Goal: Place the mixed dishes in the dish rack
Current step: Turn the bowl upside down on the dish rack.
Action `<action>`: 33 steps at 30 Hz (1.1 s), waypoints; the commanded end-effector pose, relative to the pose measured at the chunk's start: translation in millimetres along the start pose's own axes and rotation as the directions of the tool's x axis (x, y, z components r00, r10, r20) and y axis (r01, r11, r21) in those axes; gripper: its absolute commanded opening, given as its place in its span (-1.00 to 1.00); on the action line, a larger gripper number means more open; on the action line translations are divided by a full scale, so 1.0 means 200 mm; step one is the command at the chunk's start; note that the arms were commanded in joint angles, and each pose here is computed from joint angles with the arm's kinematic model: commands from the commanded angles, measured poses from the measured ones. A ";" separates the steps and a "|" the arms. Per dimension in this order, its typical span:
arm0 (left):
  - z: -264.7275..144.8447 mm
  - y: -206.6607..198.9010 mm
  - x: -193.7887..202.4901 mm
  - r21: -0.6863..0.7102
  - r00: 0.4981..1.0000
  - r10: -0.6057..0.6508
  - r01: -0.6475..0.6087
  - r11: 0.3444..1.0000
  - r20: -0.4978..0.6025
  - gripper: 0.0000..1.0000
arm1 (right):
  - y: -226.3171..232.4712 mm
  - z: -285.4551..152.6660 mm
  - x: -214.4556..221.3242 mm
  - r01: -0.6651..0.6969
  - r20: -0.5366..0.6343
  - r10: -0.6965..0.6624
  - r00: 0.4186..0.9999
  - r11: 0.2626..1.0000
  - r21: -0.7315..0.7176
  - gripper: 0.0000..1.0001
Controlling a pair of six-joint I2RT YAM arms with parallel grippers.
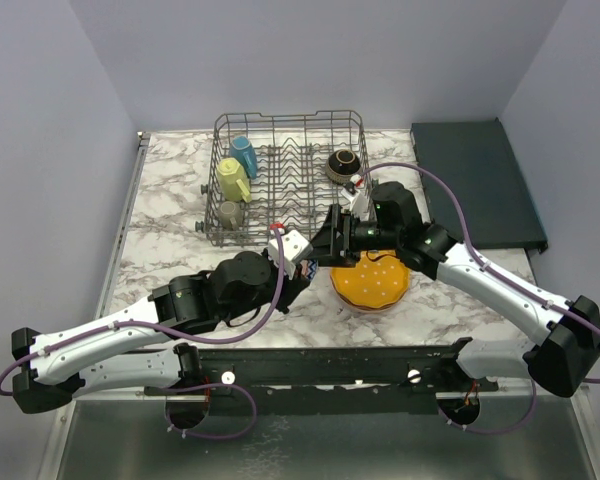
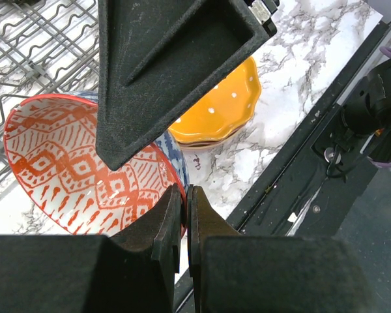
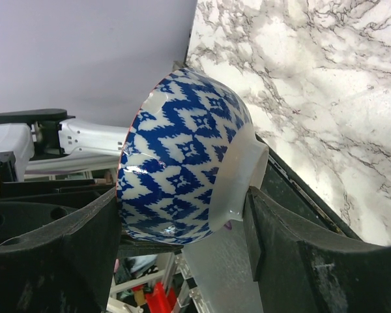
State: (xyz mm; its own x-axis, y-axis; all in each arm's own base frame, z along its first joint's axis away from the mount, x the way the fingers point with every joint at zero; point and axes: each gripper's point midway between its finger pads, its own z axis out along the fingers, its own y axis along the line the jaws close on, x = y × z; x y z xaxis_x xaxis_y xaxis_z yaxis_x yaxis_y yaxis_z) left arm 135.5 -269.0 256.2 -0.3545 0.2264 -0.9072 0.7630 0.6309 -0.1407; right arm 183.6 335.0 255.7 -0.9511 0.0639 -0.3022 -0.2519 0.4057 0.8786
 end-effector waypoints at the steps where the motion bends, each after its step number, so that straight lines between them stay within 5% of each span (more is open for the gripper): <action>1: 0.03 0.00 -0.05 -0.015 0.999 0.003 -0.003 1.000 0.046 -0.83 | 0.09 0.00 0.02 0.030 -0.023 -0.032 0.999 0.996 -0.080 -0.10; 15: 0.04 0.01 -0.01 -0.025 1.000 -0.009 0.009 1.000 0.025 -0.02 | 0.04 -0.03 -0.09 0.102 0.065 -0.105 0.992 0.994 0.046 -0.28; 33: -0.08 0.05 -0.11 -0.052 0.995 -0.063 0.067 0.996 0.084 0.23 | -0.11 -0.18 -0.39 0.252 0.169 -0.341 0.925 0.881 0.401 -0.33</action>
State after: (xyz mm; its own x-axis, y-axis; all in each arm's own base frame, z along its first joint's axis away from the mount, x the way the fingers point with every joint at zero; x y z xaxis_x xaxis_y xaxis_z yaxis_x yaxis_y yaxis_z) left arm 142.9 -265.0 258.5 -0.3648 0.1844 -0.9126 0.7225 0.6743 -0.1526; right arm 231.7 306.1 267.0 -0.8305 0.0772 -0.5516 -0.3776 0.6501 0.6595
